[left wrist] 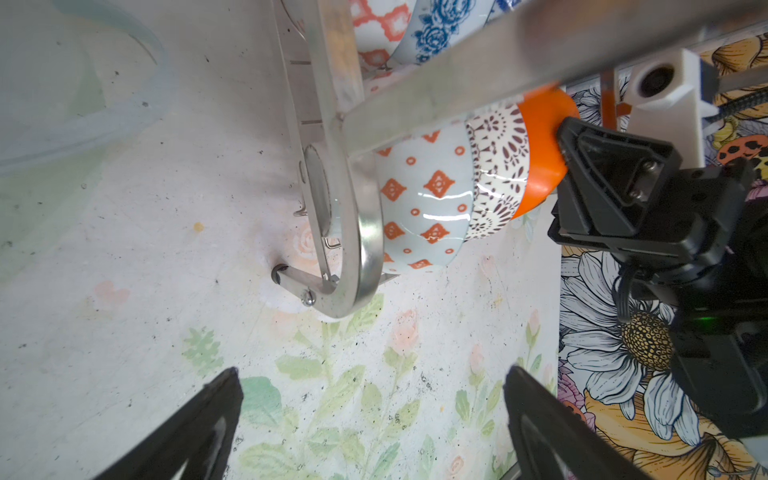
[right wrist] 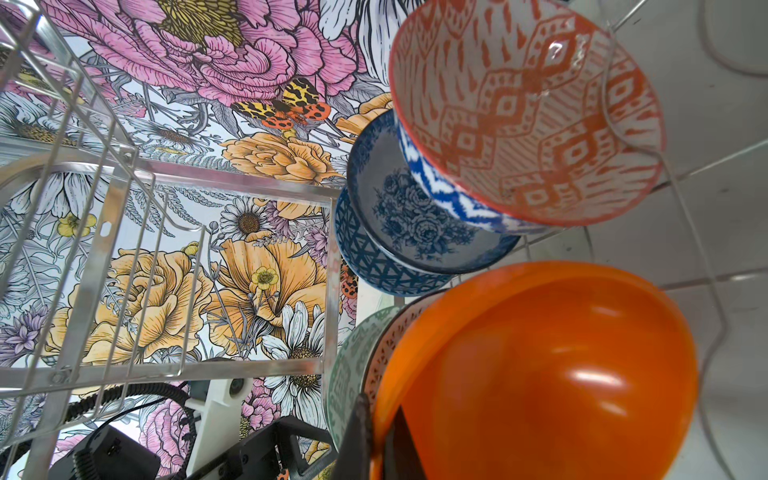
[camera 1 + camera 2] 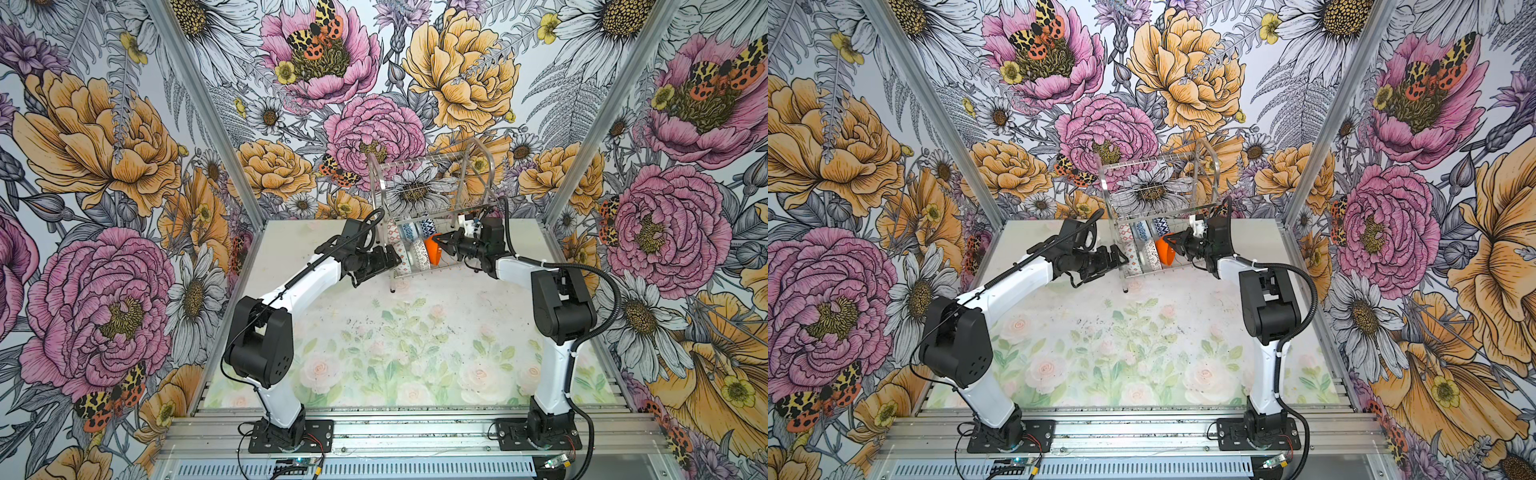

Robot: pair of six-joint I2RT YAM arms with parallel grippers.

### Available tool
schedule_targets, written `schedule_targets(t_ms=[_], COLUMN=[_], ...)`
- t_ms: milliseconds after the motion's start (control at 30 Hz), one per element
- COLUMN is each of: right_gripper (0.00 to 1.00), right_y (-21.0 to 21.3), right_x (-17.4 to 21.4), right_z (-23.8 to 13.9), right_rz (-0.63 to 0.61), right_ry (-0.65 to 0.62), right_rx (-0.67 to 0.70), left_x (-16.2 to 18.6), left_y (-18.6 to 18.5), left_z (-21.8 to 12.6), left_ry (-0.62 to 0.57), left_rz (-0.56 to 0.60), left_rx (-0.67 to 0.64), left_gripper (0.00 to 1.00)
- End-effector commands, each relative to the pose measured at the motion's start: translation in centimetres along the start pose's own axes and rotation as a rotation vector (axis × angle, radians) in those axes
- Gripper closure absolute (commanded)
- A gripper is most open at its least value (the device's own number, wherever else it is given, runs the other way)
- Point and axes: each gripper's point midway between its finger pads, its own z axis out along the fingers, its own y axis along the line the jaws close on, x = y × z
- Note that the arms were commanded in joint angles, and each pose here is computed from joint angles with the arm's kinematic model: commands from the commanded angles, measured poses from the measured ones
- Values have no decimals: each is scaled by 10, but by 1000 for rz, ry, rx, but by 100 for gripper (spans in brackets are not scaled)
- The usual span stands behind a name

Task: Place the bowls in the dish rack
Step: 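Push the orange bowl down into the rack slot with the right gripper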

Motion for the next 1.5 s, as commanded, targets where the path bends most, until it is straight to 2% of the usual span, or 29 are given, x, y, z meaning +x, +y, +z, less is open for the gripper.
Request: schedule_targets(t_ms=[0,1133,1467], right_gripper=[100,99,95], right_y=[3,-65,-64], right_x=[-3,33,34], right_z=[9,5,1], right_rz=[-31,-45,-73], right_ry=[12,94,97], right_rx=[-25,142,166], left_x=[-3,-8,-6], left_y=[-4,0,3], left_z=[2,9,10], left_ry=[0,30,37], left_rz=[26,13,5], left_rx=[-5,-21,-34], left_gripper=[1,1,1])
